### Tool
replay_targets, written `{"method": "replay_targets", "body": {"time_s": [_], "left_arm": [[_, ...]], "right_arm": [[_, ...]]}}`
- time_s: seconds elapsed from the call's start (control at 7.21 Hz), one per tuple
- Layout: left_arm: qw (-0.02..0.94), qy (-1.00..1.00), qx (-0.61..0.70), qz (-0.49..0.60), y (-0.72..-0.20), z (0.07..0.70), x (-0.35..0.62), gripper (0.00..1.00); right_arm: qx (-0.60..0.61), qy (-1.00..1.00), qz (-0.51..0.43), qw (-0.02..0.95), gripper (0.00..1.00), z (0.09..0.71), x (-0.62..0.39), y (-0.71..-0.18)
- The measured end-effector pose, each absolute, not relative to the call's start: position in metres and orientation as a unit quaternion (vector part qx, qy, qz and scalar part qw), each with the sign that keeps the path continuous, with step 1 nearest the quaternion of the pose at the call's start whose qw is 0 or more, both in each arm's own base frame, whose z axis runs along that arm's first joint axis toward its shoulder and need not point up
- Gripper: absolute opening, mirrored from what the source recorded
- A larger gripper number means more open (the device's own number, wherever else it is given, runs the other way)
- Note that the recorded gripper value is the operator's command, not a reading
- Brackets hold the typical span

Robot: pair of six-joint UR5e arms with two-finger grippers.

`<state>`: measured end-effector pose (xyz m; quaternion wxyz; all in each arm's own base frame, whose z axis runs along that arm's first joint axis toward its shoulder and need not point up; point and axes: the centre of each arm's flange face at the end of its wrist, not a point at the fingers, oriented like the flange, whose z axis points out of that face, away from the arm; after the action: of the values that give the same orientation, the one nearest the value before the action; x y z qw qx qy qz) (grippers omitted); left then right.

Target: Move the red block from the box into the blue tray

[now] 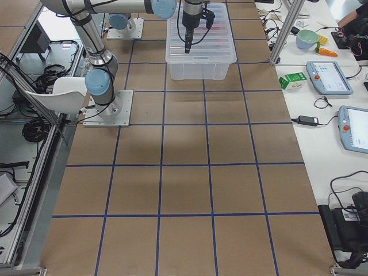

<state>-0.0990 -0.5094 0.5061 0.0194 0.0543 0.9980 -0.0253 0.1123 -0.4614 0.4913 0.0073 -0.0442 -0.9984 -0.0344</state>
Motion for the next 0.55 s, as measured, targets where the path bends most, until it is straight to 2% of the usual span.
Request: {"method": "replay_targets", "body": {"time_s": [0.55], "left_arm": [[0.019,0.998,0.054,-0.026,-0.5090,0.5065,-0.0986,1.00]], "right_arm": [[-0.045,-0.999,-0.029,0.008,1.00,0.4883,0.1119,-0.4643]]}}
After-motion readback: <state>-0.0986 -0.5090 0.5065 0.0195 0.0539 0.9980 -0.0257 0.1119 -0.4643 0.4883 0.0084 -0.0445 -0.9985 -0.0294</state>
